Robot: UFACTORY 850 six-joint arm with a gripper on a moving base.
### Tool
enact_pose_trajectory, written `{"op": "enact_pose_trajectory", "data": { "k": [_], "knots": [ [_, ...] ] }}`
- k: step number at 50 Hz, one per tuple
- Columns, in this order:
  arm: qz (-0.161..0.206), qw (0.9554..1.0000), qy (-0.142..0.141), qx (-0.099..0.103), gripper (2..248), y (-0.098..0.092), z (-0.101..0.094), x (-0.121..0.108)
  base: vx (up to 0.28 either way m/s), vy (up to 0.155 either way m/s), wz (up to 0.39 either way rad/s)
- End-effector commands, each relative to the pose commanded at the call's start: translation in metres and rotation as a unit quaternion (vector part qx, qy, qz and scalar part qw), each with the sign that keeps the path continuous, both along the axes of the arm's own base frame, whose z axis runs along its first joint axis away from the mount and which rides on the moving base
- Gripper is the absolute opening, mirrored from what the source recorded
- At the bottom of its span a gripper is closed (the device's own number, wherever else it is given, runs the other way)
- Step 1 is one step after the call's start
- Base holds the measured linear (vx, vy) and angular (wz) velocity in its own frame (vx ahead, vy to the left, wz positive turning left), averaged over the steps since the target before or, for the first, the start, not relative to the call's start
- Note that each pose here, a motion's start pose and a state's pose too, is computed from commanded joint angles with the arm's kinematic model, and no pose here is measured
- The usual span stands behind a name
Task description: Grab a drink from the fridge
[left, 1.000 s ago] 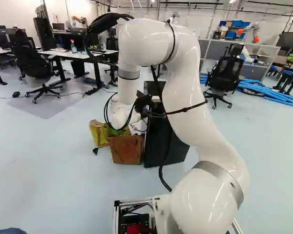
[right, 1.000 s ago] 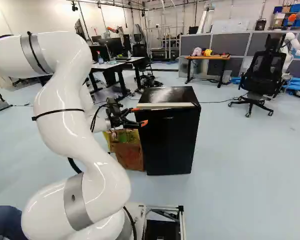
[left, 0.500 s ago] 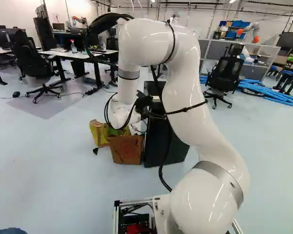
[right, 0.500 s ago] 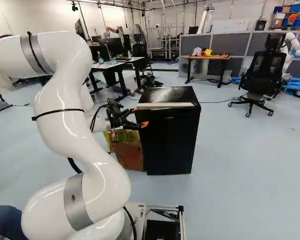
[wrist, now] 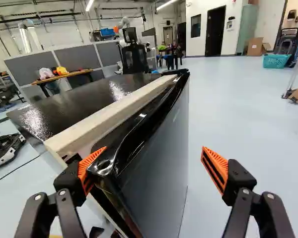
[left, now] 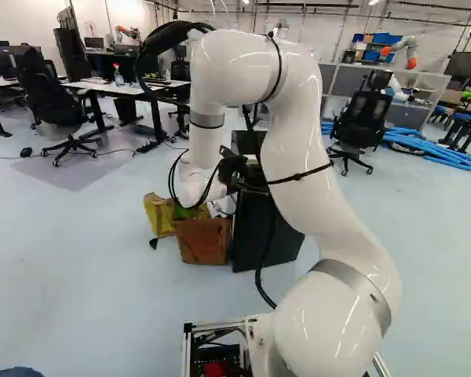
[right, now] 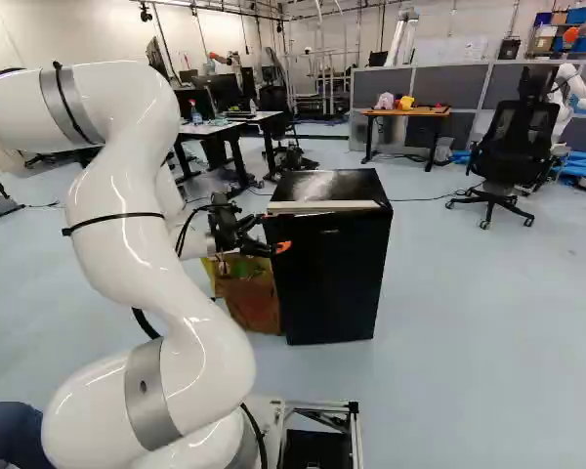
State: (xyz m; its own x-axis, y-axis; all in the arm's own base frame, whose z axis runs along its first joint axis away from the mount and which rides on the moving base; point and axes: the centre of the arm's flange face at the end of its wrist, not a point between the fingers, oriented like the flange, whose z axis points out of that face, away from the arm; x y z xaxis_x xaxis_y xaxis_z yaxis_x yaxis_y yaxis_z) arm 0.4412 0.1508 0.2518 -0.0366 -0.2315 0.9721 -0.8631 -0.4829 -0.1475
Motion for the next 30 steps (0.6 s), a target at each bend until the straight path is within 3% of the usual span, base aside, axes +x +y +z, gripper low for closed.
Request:
{"op": "enact_pose_trajectory", "data": {
  "k": [30],
  "knots": [
    [-0.027, 0.9995, 0.009, -0.014, 247, -0.005, 0.001, -0.024, 0.0, 0.0, 0.0]
  ]
}}
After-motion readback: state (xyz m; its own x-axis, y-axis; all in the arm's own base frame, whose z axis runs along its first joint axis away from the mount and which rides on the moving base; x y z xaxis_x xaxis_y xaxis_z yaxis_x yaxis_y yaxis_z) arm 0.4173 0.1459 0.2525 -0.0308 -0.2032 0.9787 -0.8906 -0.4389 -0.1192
